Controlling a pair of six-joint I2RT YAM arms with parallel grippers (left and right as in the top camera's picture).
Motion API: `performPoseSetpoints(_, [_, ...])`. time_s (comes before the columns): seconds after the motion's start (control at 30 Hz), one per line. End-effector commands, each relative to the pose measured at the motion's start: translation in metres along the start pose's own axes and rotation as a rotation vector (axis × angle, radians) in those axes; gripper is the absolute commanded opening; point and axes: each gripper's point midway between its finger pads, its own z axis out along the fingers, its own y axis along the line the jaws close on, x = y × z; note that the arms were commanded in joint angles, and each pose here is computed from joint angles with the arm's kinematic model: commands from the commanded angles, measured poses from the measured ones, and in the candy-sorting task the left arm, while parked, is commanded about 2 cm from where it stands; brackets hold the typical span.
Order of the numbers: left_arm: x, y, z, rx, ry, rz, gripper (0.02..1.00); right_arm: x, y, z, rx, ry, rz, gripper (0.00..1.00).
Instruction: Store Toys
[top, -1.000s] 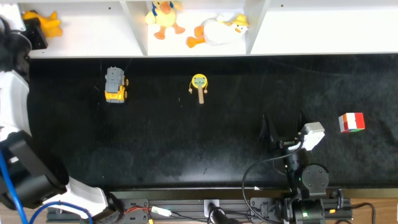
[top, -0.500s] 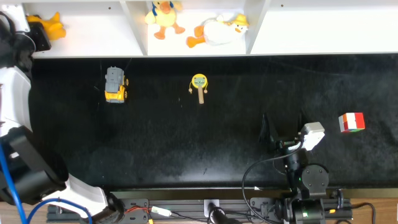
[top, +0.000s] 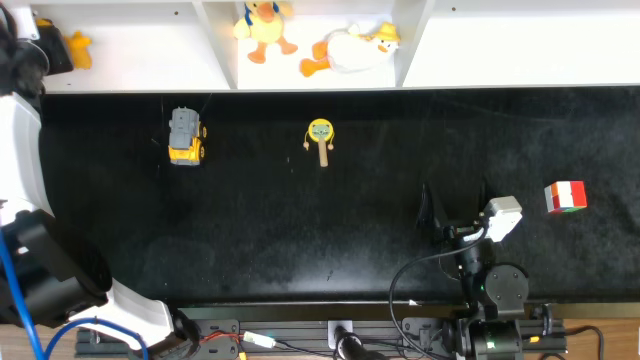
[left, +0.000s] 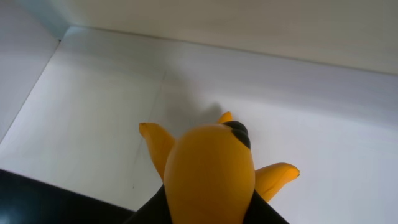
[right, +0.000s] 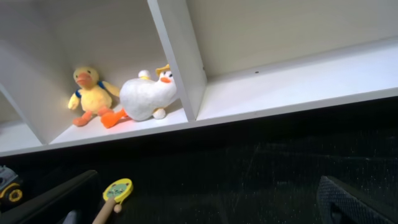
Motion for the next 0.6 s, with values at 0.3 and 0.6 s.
performPoseSetpoints(0.3, [0.006,0.002,0.014,-0.014,0.033,-0.003,0.194,0.003,-0.001,0.0,0.002,-0.002,0.007,0.996])
performPoseSetpoints(0.6, [0.017,-0.008,0.038,0.024,0.052,-0.003,0.277,0.003,-0.001,0.0,0.002,-0.002,0.007,0.993])
